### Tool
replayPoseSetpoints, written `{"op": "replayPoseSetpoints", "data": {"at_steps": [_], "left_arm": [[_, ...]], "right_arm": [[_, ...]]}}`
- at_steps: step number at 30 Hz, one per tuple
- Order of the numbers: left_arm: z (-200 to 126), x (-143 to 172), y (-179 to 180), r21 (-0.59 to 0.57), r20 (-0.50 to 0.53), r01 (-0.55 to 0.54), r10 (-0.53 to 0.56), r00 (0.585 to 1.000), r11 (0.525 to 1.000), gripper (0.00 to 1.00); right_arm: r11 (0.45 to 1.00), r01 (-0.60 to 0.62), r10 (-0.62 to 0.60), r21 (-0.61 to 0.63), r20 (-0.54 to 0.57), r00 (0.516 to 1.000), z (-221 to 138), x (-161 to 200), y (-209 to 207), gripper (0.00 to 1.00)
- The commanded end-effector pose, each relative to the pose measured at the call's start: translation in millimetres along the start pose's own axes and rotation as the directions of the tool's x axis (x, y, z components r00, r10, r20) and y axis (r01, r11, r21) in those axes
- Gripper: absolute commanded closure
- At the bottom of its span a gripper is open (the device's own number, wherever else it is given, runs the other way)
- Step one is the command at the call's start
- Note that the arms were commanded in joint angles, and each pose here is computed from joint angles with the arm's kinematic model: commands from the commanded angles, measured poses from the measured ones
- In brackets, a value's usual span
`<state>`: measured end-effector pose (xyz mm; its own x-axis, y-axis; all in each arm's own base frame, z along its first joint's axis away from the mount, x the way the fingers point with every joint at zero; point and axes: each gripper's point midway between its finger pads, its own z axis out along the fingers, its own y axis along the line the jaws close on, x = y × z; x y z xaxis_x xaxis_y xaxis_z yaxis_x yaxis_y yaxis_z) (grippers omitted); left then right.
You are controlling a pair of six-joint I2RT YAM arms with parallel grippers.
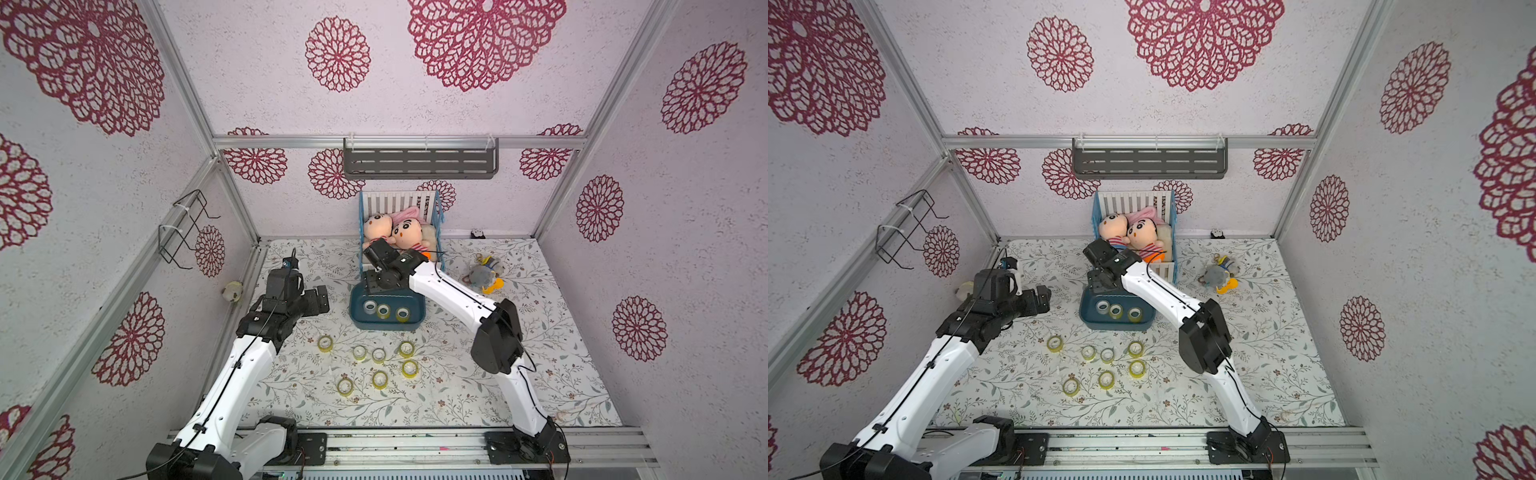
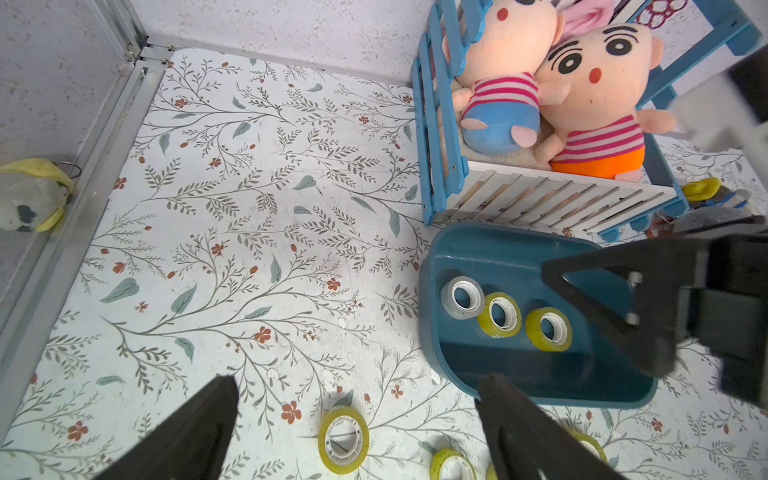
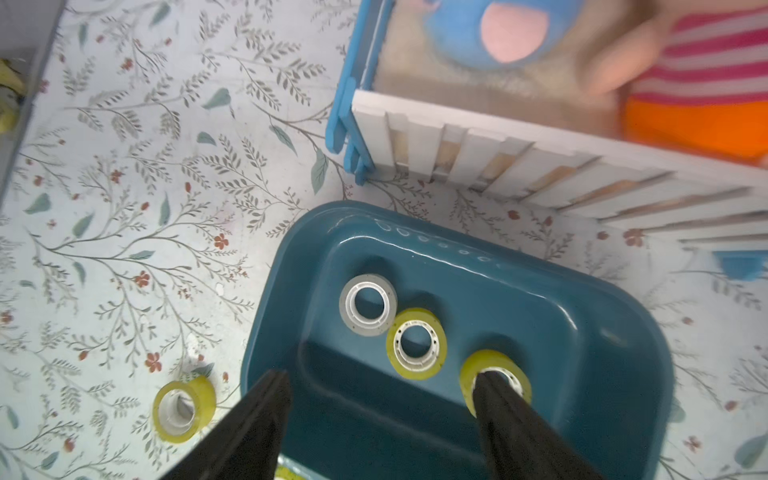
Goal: Put the transparent tape into the storage box
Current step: Place the tape in the storage box, then pick up the tape at the center of the board.
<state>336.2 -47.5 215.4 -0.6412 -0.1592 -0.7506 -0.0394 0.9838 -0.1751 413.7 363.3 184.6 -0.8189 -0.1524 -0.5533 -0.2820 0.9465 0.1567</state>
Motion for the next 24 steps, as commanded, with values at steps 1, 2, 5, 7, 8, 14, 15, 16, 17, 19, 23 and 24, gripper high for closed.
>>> {"op": "replayPoseSetpoints", "data": {"at_steps": [1, 2, 5, 7, 8, 14, 15, 16, 17, 19, 23, 24], "left_arm": [[5.7, 5.6, -10.4, 0.060, -0.021, 0.005, -0.004, 1.000, 0.998, 0.03], [8.5, 7.6, -11.3, 0.064, -0.034, 0.007, -0.005, 0.999, 0.998, 0.03], [17.3, 13.6, -13.8, 0.072, -0.083, 0.006, 0.000, 0.997, 0.997, 0.03], [23.1, 18.2, -16.3, 0.085, -0.111, 0.009, 0.001, 0.994, 0.996, 0.03], [26.2, 20.9, -17.8, 0.092, -0.126, 0.010, 0.002, 0.992, 0.996, 0.03], [41.3, 30.2, -9.6, 0.036, -0.178, -0.002, 0.008, 0.984, 0.999, 0.03], [42.8, 30.8, -8.4, 0.030, -0.181, -0.005, 0.010, 0.983, 1.000, 0.03], [44.4, 32.1, -7.4, 0.023, -0.185, -0.007, 0.011, 0.983, 1.000, 0.03], [45.7, 33.4, -6.8, 0.019, -0.191, -0.008, 0.011, 0.982, 1.000, 0.03], [46.8, 36.1, -8.0, 0.021, -0.202, -0.014, 0.018, 0.979, 1.000, 0.03], [48.5, 39.0, -11.8, 0.022, -0.206, -0.036, 0.040, 0.978, 0.999, 0.03], [49.1, 39.3, -12.4, 0.022, -0.207, -0.039, 0.043, 0.977, 0.999, 0.03]], "right_arm": [[0.998, -0.019, 0.028, -0.063, 0.137, 0.990, -58.0, -24.6, -3.4, 0.23], [0.996, -0.023, 0.036, -0.086, 0.152, 0.988, -66.8, -21.8, -4.7, 0.23], [0.988, -0.020, 0.051, -0.156, 0.197, 0.979, -88.7, -9.4, -8.6, 0.22], [0.978, -0.004, 0.051, -0.207, 0.219, 0.974, -99.6, 3.5, -9.7, 0.22], [0.975, -0.004, 0.053, -0.221, 0.218, 0.975, -102.0, 14.0, -13.0, 0.22], [0.959, -0.056, 0.110, -0.276, 0.185, 0.977, -112.7, 76.2, -34.1, 0.22], [0.957, -0.070, 0.124, -0.283, 0.181, 0.976, -114.1, 86.4, -37.6, 0.22], [0.954, -0.090, 0.145, -0.288, 0.177, 0.974, -115.3, 98.1, -41.8, 0.22], [0.952, -0.110, 0.162, -0.287, 0.166, 0.973, -114.4, 111.7, -47.3, 0.22], [0.951, -0.149, 0.195, -0.272, 0.151, 0.969, -113.2, 134.0, -59.5, 0.22], [0.950, -0.220, 0.252, -0.223, 0.123, 0.960, -108.4, 169.2, -84.1, 0.22], [0.950, -0.232, 0.259, -0.209, 0.113, 0.959, -106.1, 176.8, -88.9, 0.22]]}}
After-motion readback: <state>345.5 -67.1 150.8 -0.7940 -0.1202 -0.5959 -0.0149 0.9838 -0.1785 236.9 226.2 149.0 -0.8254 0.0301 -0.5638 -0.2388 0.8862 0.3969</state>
